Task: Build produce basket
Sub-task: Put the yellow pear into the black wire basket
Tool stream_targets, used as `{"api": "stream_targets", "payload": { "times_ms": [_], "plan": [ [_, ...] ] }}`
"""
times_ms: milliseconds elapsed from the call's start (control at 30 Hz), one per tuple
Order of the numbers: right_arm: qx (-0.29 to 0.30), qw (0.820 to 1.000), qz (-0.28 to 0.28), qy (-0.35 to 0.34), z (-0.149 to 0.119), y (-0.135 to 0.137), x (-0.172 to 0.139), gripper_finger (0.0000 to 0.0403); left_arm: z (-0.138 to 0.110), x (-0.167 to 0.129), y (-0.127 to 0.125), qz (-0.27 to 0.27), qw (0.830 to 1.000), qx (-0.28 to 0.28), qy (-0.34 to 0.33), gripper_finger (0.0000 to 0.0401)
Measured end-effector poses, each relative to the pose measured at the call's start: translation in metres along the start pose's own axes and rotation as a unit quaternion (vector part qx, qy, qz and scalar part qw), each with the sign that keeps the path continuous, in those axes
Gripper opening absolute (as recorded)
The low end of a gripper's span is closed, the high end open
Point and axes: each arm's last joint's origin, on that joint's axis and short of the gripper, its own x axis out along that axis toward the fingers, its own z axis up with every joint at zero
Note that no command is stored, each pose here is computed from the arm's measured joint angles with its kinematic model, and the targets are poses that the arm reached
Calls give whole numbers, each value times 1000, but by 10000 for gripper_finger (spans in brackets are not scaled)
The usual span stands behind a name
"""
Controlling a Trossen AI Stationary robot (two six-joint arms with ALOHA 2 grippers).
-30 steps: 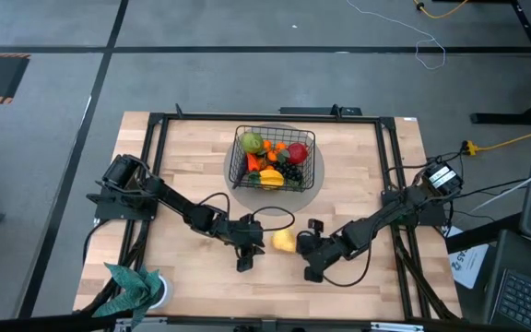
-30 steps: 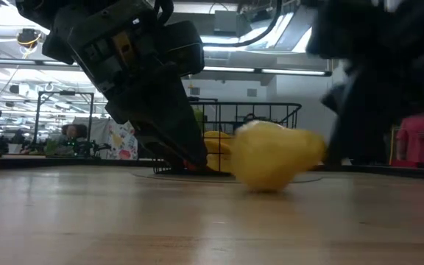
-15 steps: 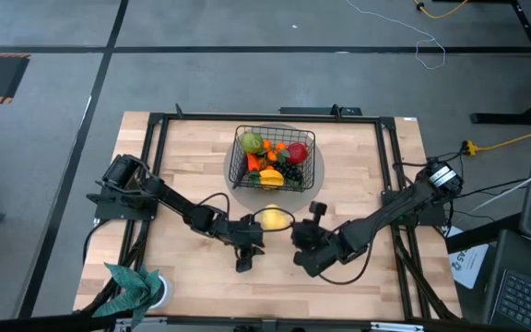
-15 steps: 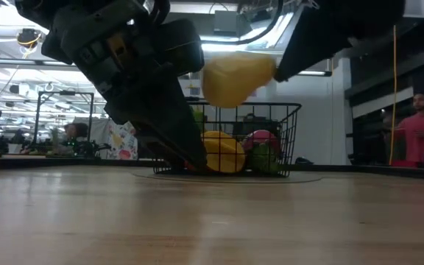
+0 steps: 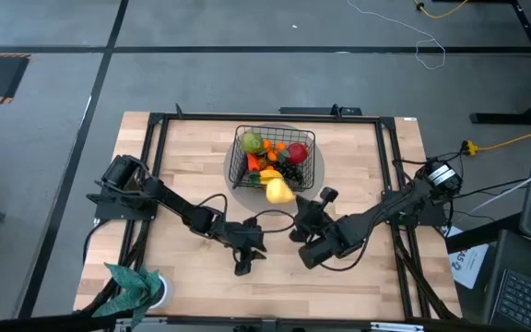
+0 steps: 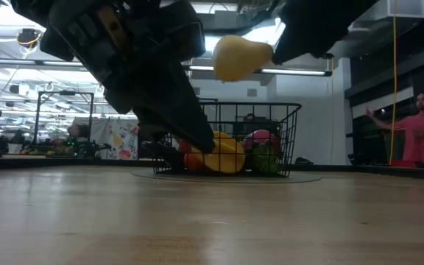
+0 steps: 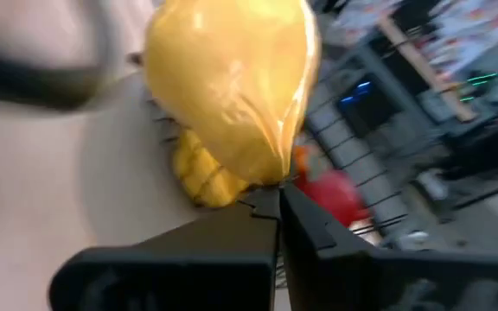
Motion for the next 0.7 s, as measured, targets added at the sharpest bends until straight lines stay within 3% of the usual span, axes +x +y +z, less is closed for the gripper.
{"api": "stream_targets", "payload": {
  "times_ms": [233, 500, 700],
  "plan": [
    [-59, 996, -61, -12, 12, -12, 13, 0, 5, -1, -7, -85, 996, 19, -6, 96],
    [-69, 994, -84, 7, 70, -51, 5, 0, 5, -1, -10, -99, 995, 21, -8, 96],
    [-51, 997, -54, 36, 106, -87, -12, 0, 9, -5, -19, -164, 985, 45, -10, 96]
  ]
}}
